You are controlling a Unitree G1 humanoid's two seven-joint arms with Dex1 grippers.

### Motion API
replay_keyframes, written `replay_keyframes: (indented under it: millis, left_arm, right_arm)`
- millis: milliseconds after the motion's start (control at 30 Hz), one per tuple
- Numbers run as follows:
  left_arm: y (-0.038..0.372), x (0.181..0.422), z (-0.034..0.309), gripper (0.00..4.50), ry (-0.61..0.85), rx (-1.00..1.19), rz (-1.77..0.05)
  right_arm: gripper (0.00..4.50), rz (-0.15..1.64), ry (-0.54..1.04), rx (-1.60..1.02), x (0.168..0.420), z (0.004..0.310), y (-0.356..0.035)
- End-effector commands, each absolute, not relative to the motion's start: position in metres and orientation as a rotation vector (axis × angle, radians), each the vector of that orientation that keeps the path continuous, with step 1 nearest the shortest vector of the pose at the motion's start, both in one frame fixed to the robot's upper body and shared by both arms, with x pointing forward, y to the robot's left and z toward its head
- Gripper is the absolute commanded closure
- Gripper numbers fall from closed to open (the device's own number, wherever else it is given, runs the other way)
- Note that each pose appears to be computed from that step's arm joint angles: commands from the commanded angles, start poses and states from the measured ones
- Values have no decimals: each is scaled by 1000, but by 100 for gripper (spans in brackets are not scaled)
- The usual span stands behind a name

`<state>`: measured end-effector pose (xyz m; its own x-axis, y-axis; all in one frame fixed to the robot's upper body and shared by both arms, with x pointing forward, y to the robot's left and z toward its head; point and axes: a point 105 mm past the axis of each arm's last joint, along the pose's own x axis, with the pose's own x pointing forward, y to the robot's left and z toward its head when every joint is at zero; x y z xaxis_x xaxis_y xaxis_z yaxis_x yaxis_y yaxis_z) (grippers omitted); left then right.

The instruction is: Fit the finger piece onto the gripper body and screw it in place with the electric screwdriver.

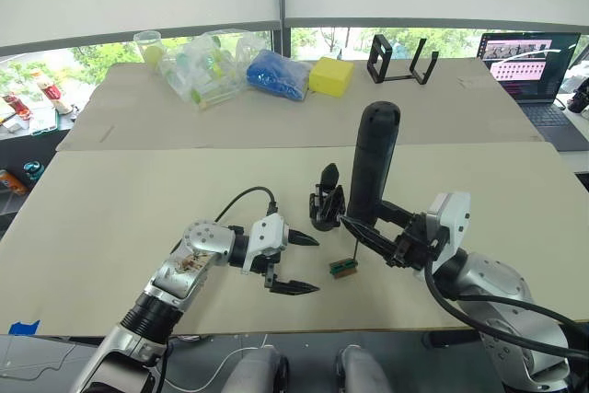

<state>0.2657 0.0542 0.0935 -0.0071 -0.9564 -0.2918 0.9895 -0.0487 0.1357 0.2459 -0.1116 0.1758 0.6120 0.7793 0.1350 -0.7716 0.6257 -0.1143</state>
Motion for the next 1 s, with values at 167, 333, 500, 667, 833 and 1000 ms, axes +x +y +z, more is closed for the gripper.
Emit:
replay_keyframes:
  millis: [167, 333, 500, 667, 833, 1000]
  left_arm:
    - [55, 267, 102, 0, 73, 370, -1583]
    - [55, 267, 102, 0, 71, 370, -1584]
    - [55, 266, 103, 0, 72, 372, -1585]
    - [55, 266, 103, 0, 71, 370, -1585]
    - [55, 266, 103, 0, 71, 368, -1586]
    - [55, 267, 104, 0, 71, 368, -1584]
  right_arm:
    - [260, 895, -246, -73, 243, 191, -113]
    - [260, 896, -244, -75, 243, 191, -112]
    - [260, 895, -244, -75, 244, 192, -111]
    - [260, 895, -242, -74, 244, 192, -111]
    - [260, 892, -237, -75, 245, 191, -112]
    - [260, 899, -230, -72, 243, 189, -111]
